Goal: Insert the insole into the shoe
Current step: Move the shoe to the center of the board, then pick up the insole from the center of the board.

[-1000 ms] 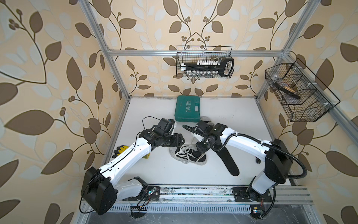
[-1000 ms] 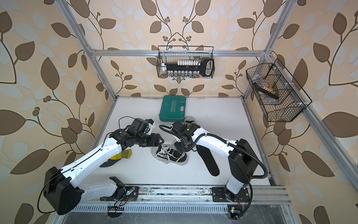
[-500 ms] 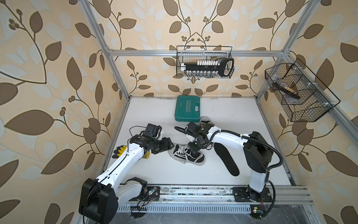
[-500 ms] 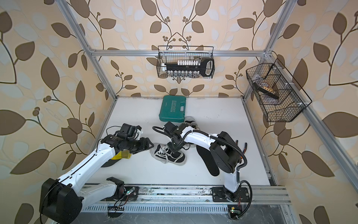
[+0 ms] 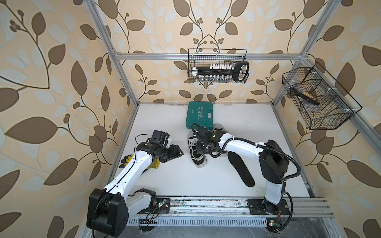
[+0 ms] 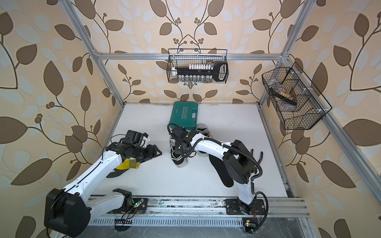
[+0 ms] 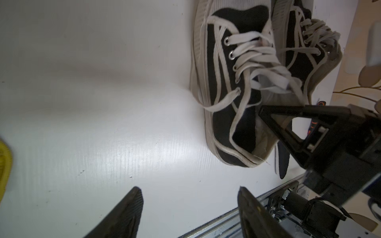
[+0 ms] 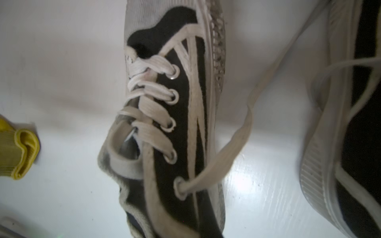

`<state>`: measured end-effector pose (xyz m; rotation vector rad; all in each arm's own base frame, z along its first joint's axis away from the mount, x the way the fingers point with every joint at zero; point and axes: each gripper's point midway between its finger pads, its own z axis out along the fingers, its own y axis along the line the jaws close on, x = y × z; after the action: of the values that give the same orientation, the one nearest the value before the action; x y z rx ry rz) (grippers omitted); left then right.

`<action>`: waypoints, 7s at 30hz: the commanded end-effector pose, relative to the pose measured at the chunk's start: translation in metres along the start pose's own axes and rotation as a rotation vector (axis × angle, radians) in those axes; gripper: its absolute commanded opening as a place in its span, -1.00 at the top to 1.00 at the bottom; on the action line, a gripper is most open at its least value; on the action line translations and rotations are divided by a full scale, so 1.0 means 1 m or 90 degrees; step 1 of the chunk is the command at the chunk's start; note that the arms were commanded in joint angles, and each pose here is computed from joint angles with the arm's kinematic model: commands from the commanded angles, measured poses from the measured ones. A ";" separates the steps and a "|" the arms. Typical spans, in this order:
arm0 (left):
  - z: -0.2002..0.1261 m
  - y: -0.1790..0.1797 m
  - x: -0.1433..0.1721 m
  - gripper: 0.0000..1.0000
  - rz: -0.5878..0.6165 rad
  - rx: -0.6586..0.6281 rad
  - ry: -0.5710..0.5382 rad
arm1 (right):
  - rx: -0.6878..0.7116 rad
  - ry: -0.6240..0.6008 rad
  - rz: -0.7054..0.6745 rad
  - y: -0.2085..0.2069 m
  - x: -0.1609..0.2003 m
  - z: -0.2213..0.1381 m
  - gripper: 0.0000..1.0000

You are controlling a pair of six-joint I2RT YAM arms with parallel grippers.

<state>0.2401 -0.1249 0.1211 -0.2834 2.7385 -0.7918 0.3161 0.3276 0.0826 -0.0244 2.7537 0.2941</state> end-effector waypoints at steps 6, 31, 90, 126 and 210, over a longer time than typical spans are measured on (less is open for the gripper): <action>0.000 -0.003 0.002 -0.46 0.014 0.020 0.005 | 0.018 -0.040 0.109 -0.017 -0.020 0.016 1.00; 0.004 -0.049 -0.003 -0.53 0.063 0.066 -0.006 | 0.102 0.008 0.187 -0.229 0.067 -0.077 -0.28; 0.059 -0.141 0.024 -0.56 0.094 0.159 0.032 | 0.209 -0.160 0.247 -0.264 0.034 -0.100 1.00; 0.096 -0.260 -0.026 -0.16 0.049 0.452 0.053 | -0.138 -0.186 0.174 -0.128 -0.049 -0.158 1.00; 0.024 -0.206 -0.027 1.00 -0.011 0.302 -0.073 | -0.306 -0.279 -0.252 -0.047 -0.027 -0.092 -0.98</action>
<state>0.2953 -0.3035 0.2026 -0.2470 2.4200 -1.3170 0.3067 0.2582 0.1614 -0.5626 2.1408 0.7343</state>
